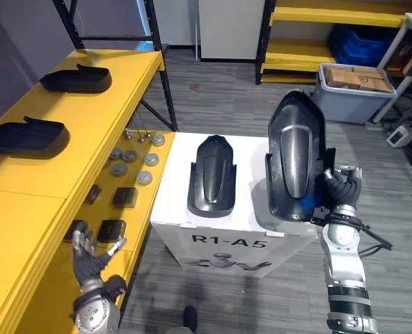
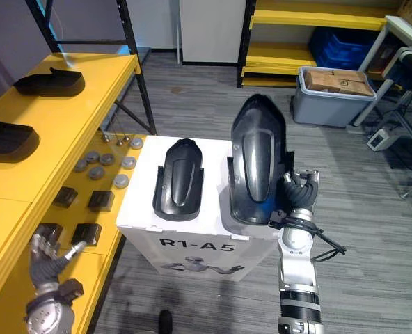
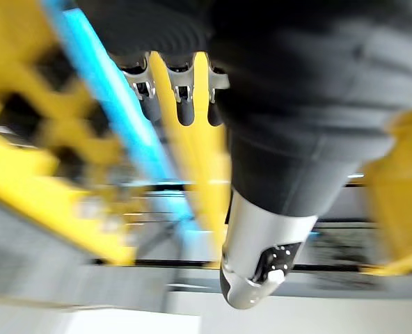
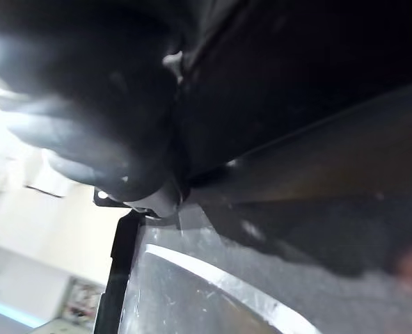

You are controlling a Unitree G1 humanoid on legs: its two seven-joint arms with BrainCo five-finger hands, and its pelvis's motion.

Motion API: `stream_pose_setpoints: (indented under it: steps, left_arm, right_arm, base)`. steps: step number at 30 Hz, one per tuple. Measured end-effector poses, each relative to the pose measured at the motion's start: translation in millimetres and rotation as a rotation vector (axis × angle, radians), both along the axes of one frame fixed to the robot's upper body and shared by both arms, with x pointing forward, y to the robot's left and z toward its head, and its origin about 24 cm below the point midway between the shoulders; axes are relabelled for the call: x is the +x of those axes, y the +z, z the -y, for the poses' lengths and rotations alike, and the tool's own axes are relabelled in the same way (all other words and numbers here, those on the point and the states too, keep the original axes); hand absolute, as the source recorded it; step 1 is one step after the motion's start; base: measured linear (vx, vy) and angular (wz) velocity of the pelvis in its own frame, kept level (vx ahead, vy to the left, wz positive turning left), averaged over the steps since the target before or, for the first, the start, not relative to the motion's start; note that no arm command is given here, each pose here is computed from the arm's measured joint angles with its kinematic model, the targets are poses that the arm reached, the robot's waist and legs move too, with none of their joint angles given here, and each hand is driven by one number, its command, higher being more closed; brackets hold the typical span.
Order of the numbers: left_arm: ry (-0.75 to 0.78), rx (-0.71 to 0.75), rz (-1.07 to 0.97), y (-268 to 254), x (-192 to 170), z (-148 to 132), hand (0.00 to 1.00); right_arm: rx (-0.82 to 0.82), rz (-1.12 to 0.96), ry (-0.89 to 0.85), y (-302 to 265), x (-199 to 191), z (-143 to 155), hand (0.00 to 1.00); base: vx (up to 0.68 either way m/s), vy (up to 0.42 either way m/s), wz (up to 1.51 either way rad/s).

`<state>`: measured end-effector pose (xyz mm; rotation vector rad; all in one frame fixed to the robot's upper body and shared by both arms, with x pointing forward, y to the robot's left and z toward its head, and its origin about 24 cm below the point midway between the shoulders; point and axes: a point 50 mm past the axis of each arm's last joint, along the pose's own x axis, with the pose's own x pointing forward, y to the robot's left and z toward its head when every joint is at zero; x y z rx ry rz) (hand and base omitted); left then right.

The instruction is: Walk over and take plastic housings, then place them on the shelf

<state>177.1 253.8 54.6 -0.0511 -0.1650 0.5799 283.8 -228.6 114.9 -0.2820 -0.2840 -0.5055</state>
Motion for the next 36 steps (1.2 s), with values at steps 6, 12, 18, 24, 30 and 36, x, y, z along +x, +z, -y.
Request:
stream_pose_setpoints:
  steps: [6,12,18,24,30,36]
  left_arm:
    - [-0.144,0.042,0.248,49.7,20.1,34.9,0.0]
    - [-0.533,-0.083,0.299,53.5,40.0,109.1,0.0]
    - [-0.782,-0.207,0.243,41.6,54.0,155.1,0.0]
    - [-0.827,-0.245,0.212,37.8,60.6,162.3,0.0]
    - [-0.804,-0.299,0.205,37.9,67.3,163.1,0.0]
    - [-0.789,-0.335,0.137,28.2,73.8,168.8,0.0]
  right_arm:
    - [-0.027,0.037,0.079,8.9,0.8,-19.5,1.0]
    - [-0.044,0.055,0.219,12.7,3.0,-53.5,1.0]
    - [-0.042,0.091,0.348,21.7,8.2,-89.7,1.0]
    - [-0.041,0.127,0.42,29.1,9.0,-110.5,1.0]
    - [-0.042,0.129,0.428,28.6,8.2,-114.7,1.0]
    - [-0.036,0.122,0.544,24.4,1.6,-140.9,1.0]
  base:
    - [-0.05,0.008,0.03]
    - [-0.04,0.004,0.0]
    - [0.0,-0.001,-0.01]
    - [-0.01,-0.005,-0.05]
    - [-0.04,-0.011,-0.07]
    - [-0.02,-0.004,-0.02]
